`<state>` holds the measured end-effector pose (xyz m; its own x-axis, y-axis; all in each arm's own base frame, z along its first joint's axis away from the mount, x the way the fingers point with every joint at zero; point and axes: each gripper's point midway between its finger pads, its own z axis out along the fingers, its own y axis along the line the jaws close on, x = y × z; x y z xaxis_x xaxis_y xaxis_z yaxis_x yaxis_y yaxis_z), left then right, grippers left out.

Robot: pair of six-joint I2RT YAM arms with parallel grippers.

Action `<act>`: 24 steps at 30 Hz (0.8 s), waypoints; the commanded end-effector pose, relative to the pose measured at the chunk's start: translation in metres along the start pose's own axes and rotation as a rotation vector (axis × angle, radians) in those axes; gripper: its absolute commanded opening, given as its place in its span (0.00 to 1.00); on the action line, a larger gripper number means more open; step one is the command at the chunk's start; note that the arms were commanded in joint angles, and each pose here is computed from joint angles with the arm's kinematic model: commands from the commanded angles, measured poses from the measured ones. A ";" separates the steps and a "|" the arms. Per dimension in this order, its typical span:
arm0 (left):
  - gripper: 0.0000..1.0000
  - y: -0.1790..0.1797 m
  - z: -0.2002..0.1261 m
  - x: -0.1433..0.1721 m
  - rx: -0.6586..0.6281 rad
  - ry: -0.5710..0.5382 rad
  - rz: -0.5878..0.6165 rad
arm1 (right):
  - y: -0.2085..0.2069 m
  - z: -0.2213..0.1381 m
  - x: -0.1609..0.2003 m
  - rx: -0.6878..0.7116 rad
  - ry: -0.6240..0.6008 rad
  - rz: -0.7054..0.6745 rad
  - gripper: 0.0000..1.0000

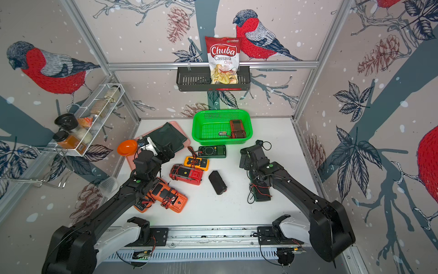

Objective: Put the multimeter into the basket
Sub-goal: Pick up the multimeter from the center of the board.

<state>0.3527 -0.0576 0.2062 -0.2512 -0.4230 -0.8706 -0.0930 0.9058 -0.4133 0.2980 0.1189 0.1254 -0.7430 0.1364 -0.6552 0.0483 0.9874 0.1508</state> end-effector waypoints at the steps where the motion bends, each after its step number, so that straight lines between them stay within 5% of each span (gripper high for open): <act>1: 0.97 0.007 -0.005 -0.004 -0.021 -0.038 0.015 | -0.037 -0.008 0.030 0.103 0.046 0.075 1.00; 9: 0.97 0.013 -0.010 -0.002 -0.040 -0.043 0.016 | -0.051 -0.020 0.037 0.045 0.008 0.193 1.00; 16: 0.97 0.018 -0.009 0.002 -0.061 -0.034 0.022 | -0.069 0.001 0.065 0.105 0.115 0.251 1.00; 24: 0.97 0.021 -0.003 0.010 -0.076 -0.005 0.023 | -0.053 0.011 0.096 0.015 0.224 0.256 1.00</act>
<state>0.3436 -0.0458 0.1894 -0.2565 -0.4021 -0.8790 -0.1467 0.9150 -0.3758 0.2337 0.0683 0.0490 -0.8219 0.3527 -0.4474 0.2775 0.9337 0.2263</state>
